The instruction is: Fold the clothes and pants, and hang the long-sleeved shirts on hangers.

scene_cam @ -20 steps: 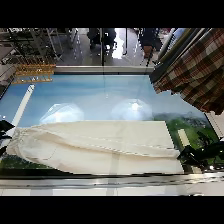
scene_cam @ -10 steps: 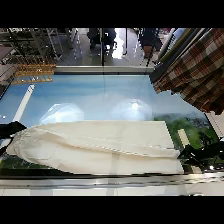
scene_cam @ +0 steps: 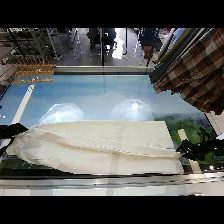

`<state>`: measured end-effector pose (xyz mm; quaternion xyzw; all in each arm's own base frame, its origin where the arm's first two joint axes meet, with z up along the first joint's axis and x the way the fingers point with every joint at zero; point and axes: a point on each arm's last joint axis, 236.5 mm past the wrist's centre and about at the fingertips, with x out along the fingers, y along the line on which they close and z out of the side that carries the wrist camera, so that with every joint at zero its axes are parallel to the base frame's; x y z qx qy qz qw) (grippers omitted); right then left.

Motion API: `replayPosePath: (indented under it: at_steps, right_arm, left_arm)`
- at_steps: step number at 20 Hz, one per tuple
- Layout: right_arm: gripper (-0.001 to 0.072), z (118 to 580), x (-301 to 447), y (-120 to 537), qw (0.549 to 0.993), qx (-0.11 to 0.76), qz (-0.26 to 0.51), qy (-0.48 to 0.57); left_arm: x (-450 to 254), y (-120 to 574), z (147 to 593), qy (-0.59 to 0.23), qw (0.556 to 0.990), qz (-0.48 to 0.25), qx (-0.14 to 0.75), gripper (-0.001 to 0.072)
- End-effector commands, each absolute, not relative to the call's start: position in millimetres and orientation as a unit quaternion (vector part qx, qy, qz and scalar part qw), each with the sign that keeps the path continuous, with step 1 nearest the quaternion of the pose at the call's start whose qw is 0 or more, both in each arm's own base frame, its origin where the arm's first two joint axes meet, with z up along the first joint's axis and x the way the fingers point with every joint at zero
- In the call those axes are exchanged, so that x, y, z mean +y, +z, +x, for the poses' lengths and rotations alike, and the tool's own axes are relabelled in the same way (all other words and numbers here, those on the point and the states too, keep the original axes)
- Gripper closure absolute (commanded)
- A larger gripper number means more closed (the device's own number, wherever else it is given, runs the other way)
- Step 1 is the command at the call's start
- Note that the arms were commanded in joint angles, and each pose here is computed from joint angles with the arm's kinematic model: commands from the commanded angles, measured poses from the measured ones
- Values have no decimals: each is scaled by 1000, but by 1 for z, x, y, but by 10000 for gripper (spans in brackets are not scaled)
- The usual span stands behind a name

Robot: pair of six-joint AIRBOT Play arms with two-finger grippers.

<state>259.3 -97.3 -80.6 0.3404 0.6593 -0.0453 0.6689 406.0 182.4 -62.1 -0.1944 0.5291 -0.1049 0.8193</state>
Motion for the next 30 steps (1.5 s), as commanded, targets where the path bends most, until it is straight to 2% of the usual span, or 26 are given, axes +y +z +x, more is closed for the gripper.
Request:
replayPosePath:
  at_steps: [1,2,3,4,6,8,9,10,11,12,13,14,16,18,23,27,30]
  right_arm:
    - [259,267,-84,-86,672,668,320,-25]
    - [279,267,-82,-86,670,670,319,-23]
    - [287,265,-82,-86,668,673,318,-22]
    - [289,261,-79,-85,661,679,318,-18]
    - [308,248,-74,-83,642,699,316,-7]
    - [483,241,-69,-81,630,709,318,0]
    - [517,241,-68,-81,628,709,319,2]
    - [604,242,-67,-80,628,709,321,3]
    - [682,242,-67,-80,629,708,321,3]
    - [684,242,-67,-80,630,708,319,8]
    - [684,242,-66,-79,630,708,319,12]
    - [684,242,-63,-77,628,708,322,17]
    - [685,241,-52,-64,631,703,324,46]
    - [685,244,-50,-45,656,685,313,52]
    - [688,263,-64,32,759,599,255,18]
    - [689,315,-91,74,823,513,243,-21]
    - [689,360,-89,41,820,516,248,-19]
  left_arm:
    - [179,-62,403,-113,814,-196,534,103]
    - [179,-62,403,-113,814,-196,534,171]
    - [179,-62,403,-113,815,-196,534,200]
    - [179,-62,403,-114,814,-196,534,223]
    - [178,-62,402,-115,814,-197,535,223]
    - [177,-62,401,-117,812,-198,536,239]
    - [176,-62,401,-118,812,-199,537,348]
    - [175,-62,400,-120,811,-199,538,469]
    - [175,-62,400,-120,810,-199,538,499]
    - [175,-62,400,-120,810,-199,538,503]
    - [175,-62,400,-121,810,-200,538,626]
    - [173,-61,399,-124,809,-200,538,686]
    - [172,-51,397,-130,811,-195,536,686]
    - [177,-25,396,-132,821,-188,522,686]
    - [208,69,385,-127,858,-224,445,686]
    - [255,94,380,-68,879,-277,383,688]
    - [275,79,396,-27,877,-307,368,688]
